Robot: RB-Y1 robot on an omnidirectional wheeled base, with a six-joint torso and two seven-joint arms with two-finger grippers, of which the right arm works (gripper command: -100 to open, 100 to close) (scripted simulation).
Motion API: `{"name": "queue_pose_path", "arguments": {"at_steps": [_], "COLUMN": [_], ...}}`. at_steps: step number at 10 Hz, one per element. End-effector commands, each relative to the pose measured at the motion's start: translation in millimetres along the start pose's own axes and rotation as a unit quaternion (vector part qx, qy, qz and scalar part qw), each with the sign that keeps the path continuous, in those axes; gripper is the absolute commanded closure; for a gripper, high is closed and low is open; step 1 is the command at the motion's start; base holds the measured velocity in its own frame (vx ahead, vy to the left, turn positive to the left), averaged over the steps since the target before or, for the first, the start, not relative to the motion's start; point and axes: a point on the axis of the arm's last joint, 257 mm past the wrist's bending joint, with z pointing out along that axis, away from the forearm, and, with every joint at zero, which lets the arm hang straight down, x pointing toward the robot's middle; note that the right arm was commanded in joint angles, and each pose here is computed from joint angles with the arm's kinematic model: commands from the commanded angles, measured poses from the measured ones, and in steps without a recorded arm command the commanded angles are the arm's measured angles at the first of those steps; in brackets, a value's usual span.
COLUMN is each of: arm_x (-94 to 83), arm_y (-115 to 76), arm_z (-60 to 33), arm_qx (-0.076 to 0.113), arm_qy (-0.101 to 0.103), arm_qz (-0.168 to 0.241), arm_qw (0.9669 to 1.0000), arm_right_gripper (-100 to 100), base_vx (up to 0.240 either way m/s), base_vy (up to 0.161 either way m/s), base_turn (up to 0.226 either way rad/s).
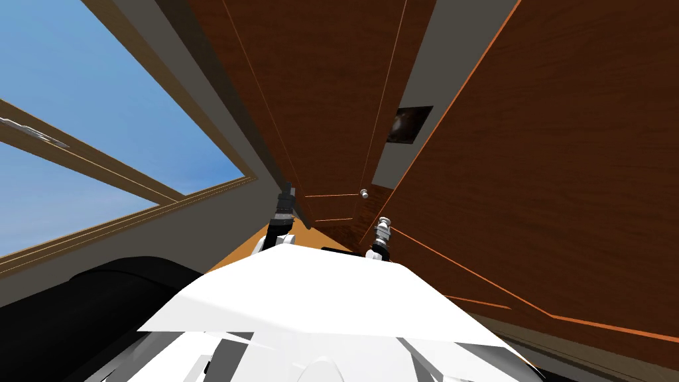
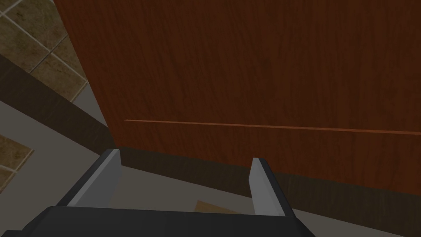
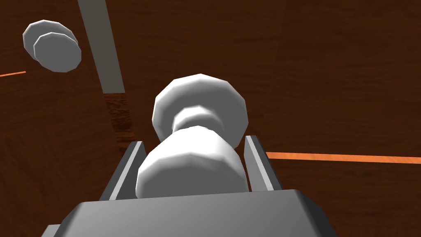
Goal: Push the door open
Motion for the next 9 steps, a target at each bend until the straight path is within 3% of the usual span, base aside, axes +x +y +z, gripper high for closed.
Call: {"name": "queue_pose_path", "arguments": {"at_steps": [1,3,4,5,6,7,8,9], "arm_x": [4.4,4.3,4.4,4.4,4.4,4.4,4.4,4.4], "arm_y": [17.2,40.8,42.7,55.8,55.8,68.9,68.9,82.1], "arm_z": [3.0,10.9,11.3,14.8,14.8,17.9,17.9,20.5], "arm_qx": [-0.013,-0.044,-0.047,-0.064,-0.064,-0.081,-0.081,-0.099], "arm_qy": [0.005,0.005,0.006,0.006,0.006,0.006,0.006,0.006], "arm_qz": [-0.004,-0.007,-0.007,-0.008,-0.008,-0.008,-0.008,-0.008], "arm_qw": [0.9999,0.999,0.9989,0.9979,0.9979,0.9966,0.9966,0.995], "arm_right_gripper": [100,100,100,100,100,100,100,100], "base_vx": [0.032,0.045,0.055,0.057,0.05,0.055,0.049,0.047], "base_vy": [-0.007,-0.007,-0.018,-0.013,-0.016,-0.015,-0.012,-0.015], "base_turn": [-0.011,0.128,0.043,0.091,0.051,0.11,0.073,0.092]}}
